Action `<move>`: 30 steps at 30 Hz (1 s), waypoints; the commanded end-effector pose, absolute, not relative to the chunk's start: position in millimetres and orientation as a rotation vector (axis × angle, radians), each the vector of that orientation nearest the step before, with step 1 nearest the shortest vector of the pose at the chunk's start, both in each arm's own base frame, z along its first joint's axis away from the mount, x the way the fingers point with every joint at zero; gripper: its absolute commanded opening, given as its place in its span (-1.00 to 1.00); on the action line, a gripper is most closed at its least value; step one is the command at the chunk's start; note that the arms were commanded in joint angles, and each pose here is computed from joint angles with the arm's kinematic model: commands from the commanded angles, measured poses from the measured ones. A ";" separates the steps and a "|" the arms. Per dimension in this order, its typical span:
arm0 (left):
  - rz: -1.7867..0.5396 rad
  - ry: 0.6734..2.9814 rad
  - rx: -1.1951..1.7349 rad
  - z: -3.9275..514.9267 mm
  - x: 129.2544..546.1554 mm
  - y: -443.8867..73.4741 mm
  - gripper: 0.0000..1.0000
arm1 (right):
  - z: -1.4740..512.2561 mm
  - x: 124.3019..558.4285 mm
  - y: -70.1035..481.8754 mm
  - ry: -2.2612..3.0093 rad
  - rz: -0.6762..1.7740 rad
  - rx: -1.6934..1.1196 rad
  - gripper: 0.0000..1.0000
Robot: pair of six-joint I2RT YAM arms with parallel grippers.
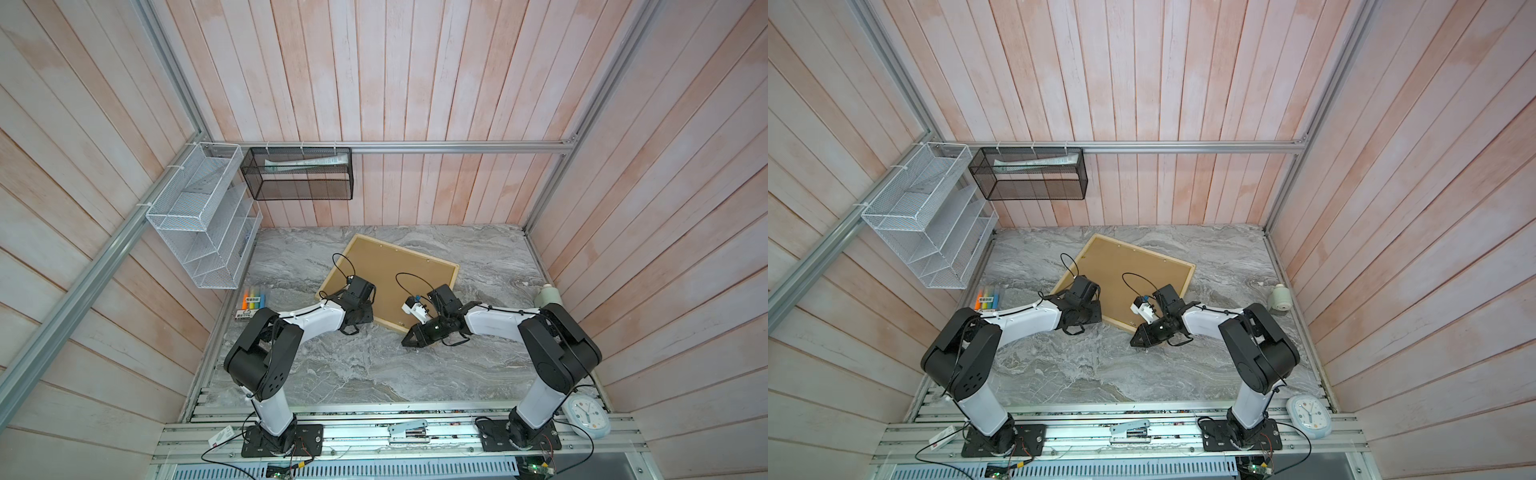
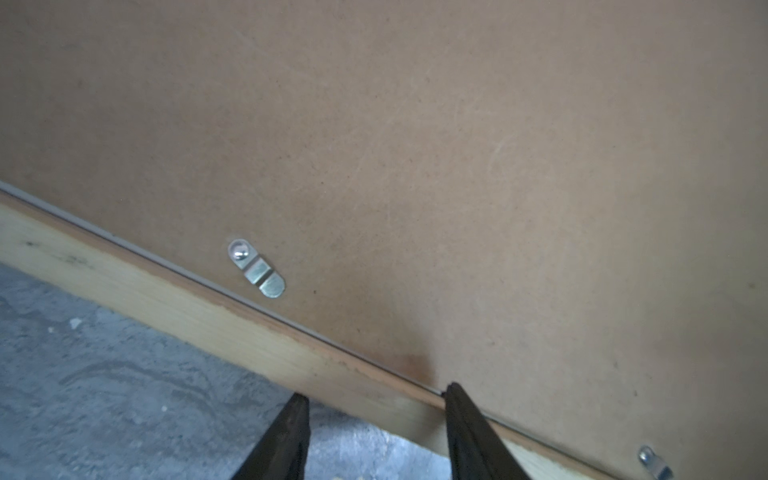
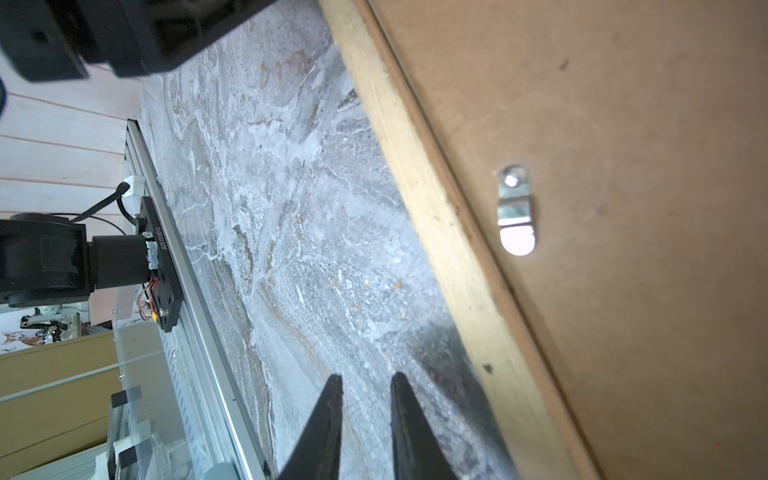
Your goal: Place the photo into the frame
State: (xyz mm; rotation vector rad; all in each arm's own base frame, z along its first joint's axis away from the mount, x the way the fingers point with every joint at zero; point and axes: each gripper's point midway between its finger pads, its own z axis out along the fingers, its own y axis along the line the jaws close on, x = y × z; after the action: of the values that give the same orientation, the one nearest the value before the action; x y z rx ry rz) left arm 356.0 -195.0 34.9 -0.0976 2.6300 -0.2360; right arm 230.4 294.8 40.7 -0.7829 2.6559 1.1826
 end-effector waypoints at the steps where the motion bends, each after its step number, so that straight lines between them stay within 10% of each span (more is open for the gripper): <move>1: -0.171 2.676 -0.068 17.9 353.1 -186.9 0.06 | 47.8 238.8 298.1 2.624 1.146 -0.799 -0.54; 30: -0.192 2.657 -0.075 19.9 351.2 -186.4 0.13 | 32.6 269.2 269.5 2.676 0.995 -0.711 -0.39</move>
State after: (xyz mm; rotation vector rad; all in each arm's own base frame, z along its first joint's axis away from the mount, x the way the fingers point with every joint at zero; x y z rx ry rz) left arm 357.1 -194.0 34.5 -0.0955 2.6249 -0.2359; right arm 284.8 271.6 39.3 -0.6739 2.6387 0.9504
